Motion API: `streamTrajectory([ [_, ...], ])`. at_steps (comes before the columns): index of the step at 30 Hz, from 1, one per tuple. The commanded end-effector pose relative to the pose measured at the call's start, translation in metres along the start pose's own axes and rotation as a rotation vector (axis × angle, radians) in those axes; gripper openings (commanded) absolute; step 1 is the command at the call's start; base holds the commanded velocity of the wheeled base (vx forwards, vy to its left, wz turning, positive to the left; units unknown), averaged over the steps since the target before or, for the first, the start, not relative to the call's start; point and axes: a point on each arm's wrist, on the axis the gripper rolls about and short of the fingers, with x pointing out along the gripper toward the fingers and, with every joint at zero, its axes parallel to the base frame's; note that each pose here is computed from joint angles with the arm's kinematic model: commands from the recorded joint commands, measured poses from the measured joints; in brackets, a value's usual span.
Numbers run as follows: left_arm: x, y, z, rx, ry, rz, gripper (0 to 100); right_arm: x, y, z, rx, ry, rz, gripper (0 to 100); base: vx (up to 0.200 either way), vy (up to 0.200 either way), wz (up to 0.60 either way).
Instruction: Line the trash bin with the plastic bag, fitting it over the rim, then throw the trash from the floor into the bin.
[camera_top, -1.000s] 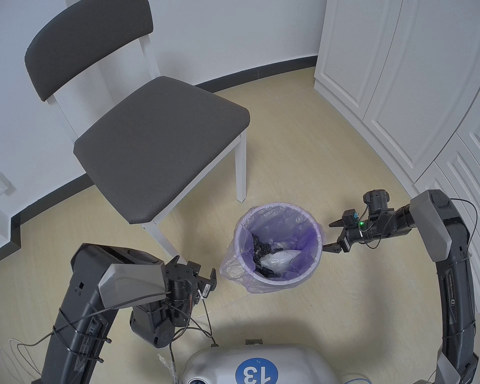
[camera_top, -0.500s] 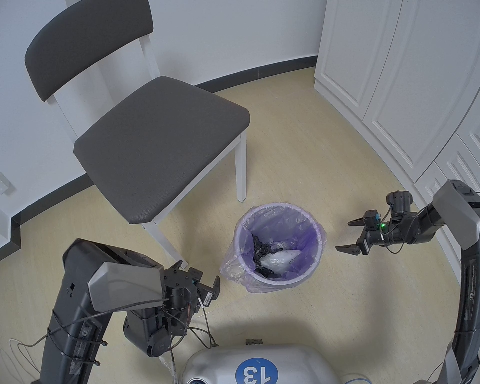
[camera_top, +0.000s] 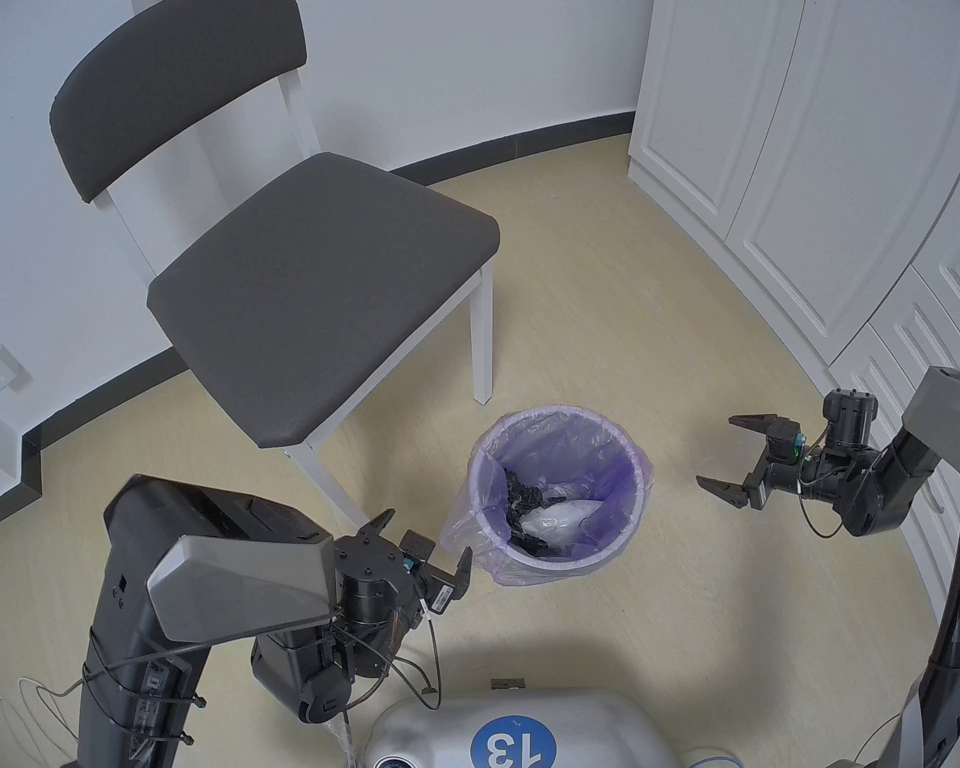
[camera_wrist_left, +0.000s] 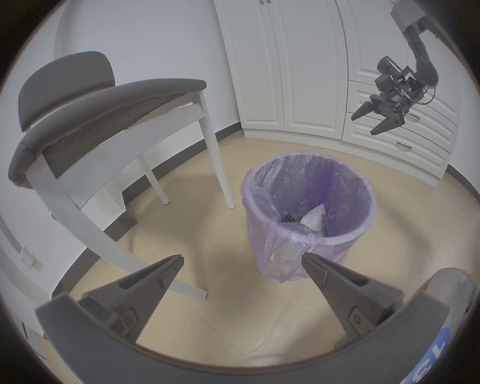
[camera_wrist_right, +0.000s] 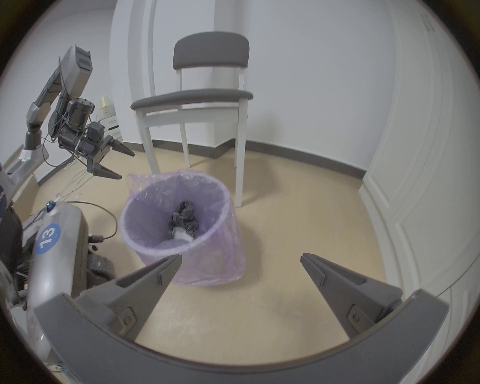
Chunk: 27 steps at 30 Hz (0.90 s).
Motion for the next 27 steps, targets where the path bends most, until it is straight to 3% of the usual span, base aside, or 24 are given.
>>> streamTrajectory([
  [1, 0.006, 0.007, 0.008, 0.046, -0.027, -0.017, 100, -0.025, 0.03, 0.008, 0.097, -0.054, -0.035, 100, 0.0, 0.0, 0.0],
  [5, 0.0, 0.023, 0.014, 0.095, -0.013, -0.147, 100, -0.035, 0.043, 0.015, 0.143, -0.128, -0.056, 100, 0.0, 0.0, 0.0],
  [9, 0.011, 0.047, 0.018, 0.172, -0.023, -0.252, 100, -0.036, 0.041, 0.018, 0.163, -0.141, -0.057, 100, 0.0, 0.0, 0.0],
  [13, 0.027, 0.055, 0.012, 0.184, -0.013, -0.34, 100, -0.038, 0.041, 0.017, 0.166, -0.144, -0.041, 100, 0.0, 0.0, 0.0],
  [20, 0.05, 0.058, -0.009, 0.163, 0.015, -0.424, 100, -0.05, 0.038, 0.01, 0.167, -0.212, 0.125, 100, 0.0, 0.0, 0.0],
  [27, 0.068, 0.045, -0.029, 0.158, 0.027, -0.479, 100, -0.052, 0.033, 0.001, 0.174, -0.242, 0.2, 100, 0.0, 0.0, 0.0],
])
